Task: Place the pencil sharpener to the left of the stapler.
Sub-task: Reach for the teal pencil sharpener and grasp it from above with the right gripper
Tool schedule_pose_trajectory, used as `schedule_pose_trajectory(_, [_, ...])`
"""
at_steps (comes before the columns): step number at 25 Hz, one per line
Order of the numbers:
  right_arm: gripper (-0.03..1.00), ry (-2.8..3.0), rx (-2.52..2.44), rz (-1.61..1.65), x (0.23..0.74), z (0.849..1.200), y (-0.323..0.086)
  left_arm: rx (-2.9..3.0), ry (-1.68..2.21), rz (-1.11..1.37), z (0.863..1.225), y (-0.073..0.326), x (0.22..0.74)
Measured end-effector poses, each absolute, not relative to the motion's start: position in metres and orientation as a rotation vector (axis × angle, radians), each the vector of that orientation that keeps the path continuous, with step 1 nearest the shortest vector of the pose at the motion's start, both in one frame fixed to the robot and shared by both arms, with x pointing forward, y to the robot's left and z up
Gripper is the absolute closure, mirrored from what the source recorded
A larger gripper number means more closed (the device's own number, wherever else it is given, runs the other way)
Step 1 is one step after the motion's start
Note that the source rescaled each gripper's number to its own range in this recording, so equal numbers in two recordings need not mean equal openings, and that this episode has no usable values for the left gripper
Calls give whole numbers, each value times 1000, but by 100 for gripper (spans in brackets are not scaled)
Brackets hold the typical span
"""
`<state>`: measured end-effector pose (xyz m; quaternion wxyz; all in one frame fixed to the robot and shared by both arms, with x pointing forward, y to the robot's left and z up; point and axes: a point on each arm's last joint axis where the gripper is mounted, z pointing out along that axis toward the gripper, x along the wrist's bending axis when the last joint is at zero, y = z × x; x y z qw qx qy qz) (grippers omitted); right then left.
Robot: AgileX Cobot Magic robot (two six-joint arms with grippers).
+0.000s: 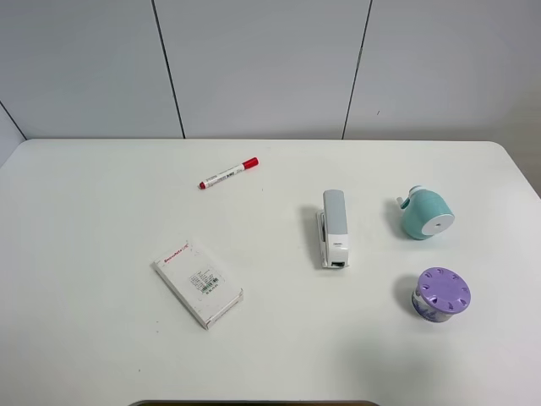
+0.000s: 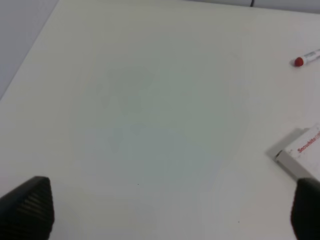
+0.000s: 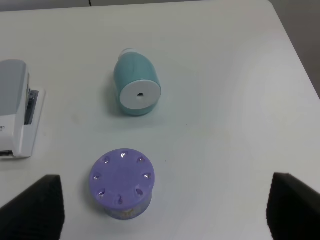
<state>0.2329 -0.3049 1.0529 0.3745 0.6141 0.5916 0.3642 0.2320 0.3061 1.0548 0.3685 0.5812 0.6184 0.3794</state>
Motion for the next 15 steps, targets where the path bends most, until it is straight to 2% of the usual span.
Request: schedule_pose_trajectory(15, [46,1515,1572,933,233,1053,-305,1492,1588,974,1055,306,232])
